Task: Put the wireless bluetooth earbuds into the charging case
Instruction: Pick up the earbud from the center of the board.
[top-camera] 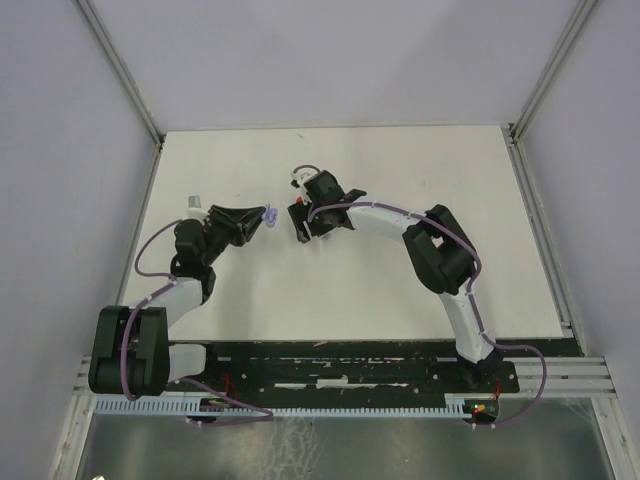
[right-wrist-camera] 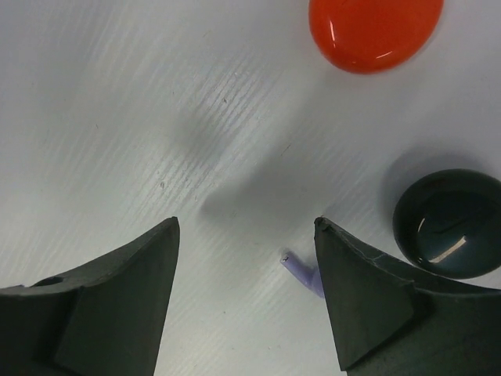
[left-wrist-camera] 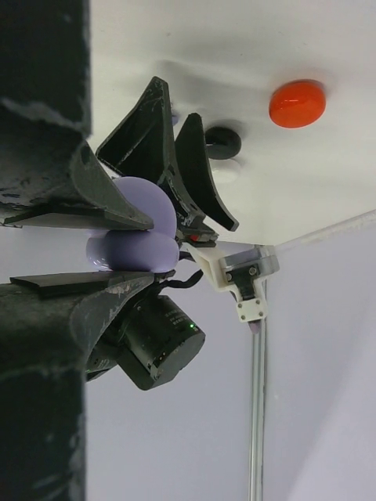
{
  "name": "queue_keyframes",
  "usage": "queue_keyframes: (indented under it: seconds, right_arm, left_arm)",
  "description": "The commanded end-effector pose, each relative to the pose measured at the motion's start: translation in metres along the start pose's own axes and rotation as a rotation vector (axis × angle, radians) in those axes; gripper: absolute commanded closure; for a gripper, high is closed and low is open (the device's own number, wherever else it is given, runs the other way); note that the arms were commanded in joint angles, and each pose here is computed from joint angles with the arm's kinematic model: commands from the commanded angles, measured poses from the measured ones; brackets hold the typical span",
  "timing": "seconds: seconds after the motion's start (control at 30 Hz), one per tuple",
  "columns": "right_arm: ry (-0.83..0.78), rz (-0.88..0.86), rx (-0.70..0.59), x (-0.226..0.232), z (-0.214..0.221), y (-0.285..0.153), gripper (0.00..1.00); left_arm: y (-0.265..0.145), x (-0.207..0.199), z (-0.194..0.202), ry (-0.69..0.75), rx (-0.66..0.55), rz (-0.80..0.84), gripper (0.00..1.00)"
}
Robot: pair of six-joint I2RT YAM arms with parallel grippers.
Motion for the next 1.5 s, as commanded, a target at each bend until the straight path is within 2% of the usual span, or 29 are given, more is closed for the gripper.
queue_keyframes:
  seconds: [0.0, 0.9, 1.03, 1.27, 1.33, 1.47]
  right_arm:
    - [-0.001, -0.045, -0.030, 0.015, -0.012, 0.001, 0.23]
    - [-0.002, -0.008, 0.018, 0.003, 0.041, -0.031, 0.24]
    - [-0.021, -0.022, -0.030, 0.006, 0.032, -0.039, 0.24]
    - [-0.058, -0.029, -0.161, 0.022, -0.012, -0.082, 0.25]
    - [-0.067, 0.020, -0.154, 0.021, -0.020, -0.090, 0.27]
    - [-0.094, 0.148, -0.051, 0.013, -0.027, -0.096, 0.28]
  left_arm:
    - [-0.005, -0.007, -0.003, 0.059, -0.008, 0.042, 0.97]
    - [-0.007, 0.001, 0.001, 0.043, -0.009, 0.033, 0.97]
    - [-0.006, 0.002, 0.000, 0.043, -0.010, 0.026, 0.97]
    - [-0.005, 0.003, 0.001, 0.046, -0.003, 0.027, 0.97]
    - [-0.005, 0.003, 0.001, 0.049, 0.002, 0.028, 0.97]
    - [-0.005, 0.003, 0.002, 0.048, 0.010, 0.029, 0.97]
Point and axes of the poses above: each gripper's point midway between its finger pads, its own y axis out along the fingers, its own x axis along the line the jaws close on, z = x × y, the point moved 5 cm from there along -y, back along the fingers, and after that the axes turned 14 degrees about y, right-handed, at the moved point
